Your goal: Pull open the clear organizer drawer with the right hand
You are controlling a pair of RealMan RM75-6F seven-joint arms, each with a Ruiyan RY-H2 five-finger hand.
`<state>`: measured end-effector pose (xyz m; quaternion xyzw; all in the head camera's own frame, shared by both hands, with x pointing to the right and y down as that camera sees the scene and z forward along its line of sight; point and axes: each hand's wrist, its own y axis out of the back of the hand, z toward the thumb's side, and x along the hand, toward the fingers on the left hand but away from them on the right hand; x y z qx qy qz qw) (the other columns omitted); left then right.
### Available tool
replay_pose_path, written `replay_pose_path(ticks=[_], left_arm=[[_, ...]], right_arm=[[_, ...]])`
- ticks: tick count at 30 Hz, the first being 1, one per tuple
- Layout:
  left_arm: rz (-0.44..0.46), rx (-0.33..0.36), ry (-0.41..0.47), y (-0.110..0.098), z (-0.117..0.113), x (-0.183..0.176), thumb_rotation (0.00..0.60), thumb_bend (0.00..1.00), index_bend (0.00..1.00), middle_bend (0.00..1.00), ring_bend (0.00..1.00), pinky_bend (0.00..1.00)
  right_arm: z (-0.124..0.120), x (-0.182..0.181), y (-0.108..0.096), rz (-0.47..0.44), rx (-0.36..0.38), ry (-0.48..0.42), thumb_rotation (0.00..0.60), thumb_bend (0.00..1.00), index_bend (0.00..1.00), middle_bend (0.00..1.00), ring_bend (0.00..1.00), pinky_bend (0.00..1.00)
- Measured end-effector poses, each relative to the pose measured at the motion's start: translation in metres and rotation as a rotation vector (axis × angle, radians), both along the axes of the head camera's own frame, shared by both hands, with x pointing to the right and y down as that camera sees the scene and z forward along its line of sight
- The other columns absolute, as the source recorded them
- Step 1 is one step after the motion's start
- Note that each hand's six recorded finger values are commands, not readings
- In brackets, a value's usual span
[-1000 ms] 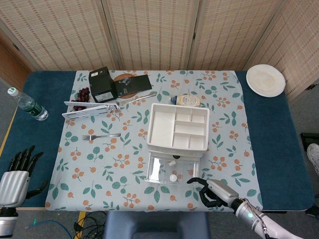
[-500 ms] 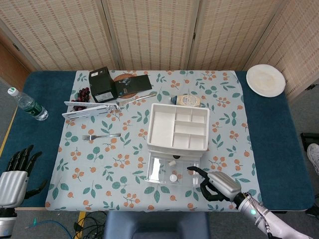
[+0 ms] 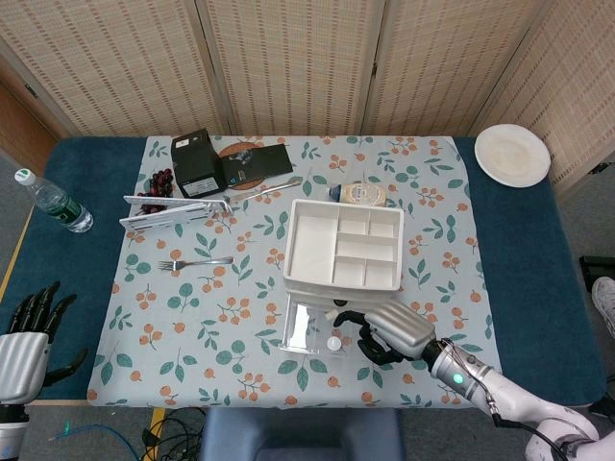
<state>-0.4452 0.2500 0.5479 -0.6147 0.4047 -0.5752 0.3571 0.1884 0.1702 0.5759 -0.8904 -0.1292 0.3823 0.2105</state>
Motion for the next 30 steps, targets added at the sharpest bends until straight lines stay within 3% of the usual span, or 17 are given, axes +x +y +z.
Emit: replay_pose_path(ticks=[9, 20, 24, 27, 30], left_arm=[[-0.017, 0.003, -0.006, 0.002, -0.002, -0.005, 0.6, 0.25, 0.14, 0.0, 0.04, 0.07], [-0.02, 0.003, 0.002, 0.004, -0.002, -0.007, 0.6, 0.25, 0.14, 0.0, 0.04, 0.07], [-0.02, 0.002, 0.006, 0.005, -0.001, -0.007, 0.6, 0.25, 0.14, 0.0, 0.04, 0.07], [-0.02, 0.002, 0.008, 0.005, -0.001, -0.008, 0.6, 0.25, 0.14, 0.0, 0.04, 0.07], [-0.02, 0.002, 0.01, 0.006, -0.001, -0.009, 0.6, 0.25, 0.14, 0.0, 0.04, 0.07]], right_arm=[[0.012, -0.034, -0.009, -0.211, 0.106, 0.057, 0.6, 0.55, 0.27, 0.88, 1.0, 1.0], [0.021, -0.053, -0.001, -0.496, 0.378, 0.174, 0.6, 0.55, 0.27, 0.91, 1.0, 1.0], [0.027, -0.053, 0.004, -0.559, 0.435, 0.235, 0.6, 0.67, 0.27, 0.93, 1.0, 1.0], [0.033, -0.052, 0.006, -0.584, 0.455, 0.285, 0.6, 0.89, 0.26, 0.97, 1.0, 1.0], [0.037, -0.051, 0.008, -0.609, 0.483, 0.333, 0.6, 1.0, 0.24, 0.99, 1.0, 1.0]])
